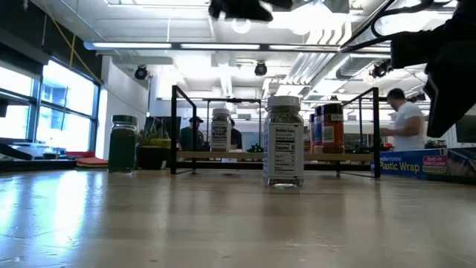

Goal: Shelf spices
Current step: Put the white seasoning bottle on the shelf, aligned with the other white seasoning bottle

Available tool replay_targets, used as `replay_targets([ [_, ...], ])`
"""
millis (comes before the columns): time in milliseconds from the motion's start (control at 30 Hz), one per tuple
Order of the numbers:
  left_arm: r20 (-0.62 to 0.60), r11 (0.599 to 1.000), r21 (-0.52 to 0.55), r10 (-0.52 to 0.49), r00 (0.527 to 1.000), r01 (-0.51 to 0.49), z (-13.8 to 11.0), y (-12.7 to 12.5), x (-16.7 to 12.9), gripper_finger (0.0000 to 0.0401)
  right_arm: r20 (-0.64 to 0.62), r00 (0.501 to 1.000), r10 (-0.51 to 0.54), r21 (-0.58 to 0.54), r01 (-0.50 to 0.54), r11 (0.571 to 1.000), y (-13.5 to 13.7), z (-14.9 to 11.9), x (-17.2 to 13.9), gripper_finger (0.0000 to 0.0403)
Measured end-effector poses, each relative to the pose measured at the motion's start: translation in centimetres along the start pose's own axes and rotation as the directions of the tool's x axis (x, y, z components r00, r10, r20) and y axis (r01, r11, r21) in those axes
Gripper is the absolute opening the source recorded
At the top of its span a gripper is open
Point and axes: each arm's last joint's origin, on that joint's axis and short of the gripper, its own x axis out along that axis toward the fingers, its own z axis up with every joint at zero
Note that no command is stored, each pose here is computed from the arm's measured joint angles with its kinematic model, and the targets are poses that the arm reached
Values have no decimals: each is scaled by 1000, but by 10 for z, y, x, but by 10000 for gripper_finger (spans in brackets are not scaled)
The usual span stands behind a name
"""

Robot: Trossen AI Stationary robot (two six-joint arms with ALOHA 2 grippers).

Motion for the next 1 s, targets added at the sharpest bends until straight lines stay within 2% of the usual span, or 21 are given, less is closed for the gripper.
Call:
replay_targets([
  [133,-135,981,12,-191,972,195,33,28,8,272,34,999,-11,61,9,998,-3,8,2,275],
  [200,-190,945,-17,-324,927,327,37,40,17,272,72,997,-15,84,9,996,-3,12,3,275],
  [267,-228,909,-40,-412,882,414,37,48,24,272,105,994,-20,106,8,994,-3,16,4,275],
  [333,-242,905,7,-412,878,426,36,54,28,271,133,991,-12,123,-4,992,-2,19,4,275],
  [467,-193,884,230,-368,909,407,41,59,32,264,146,989,2,128,-21,992,-1,21,4,275],
  [533,-181,879,262,-360,915,398,42,59,32,259,149,989,7,124,-26,992,0,20,4,275],
  [600,-203,866,251,-390,898,432,37,59,37,258,148,989,11,116,-28,993,1,19,3,275],
  [767,-373,828,217,-419,828,516,18,68,37,260,149,989,28,86,-41,995,5,14,1,275],
  [900,-544,853,127,-367,755,506,11,82,28,257,162,986,23,77,-36,996,6,12,0,275],
  [1000,-670,863,55,-341,659,502,-3,91,21,248,184,983,18,82,-33,996,6,13,0,275],
])
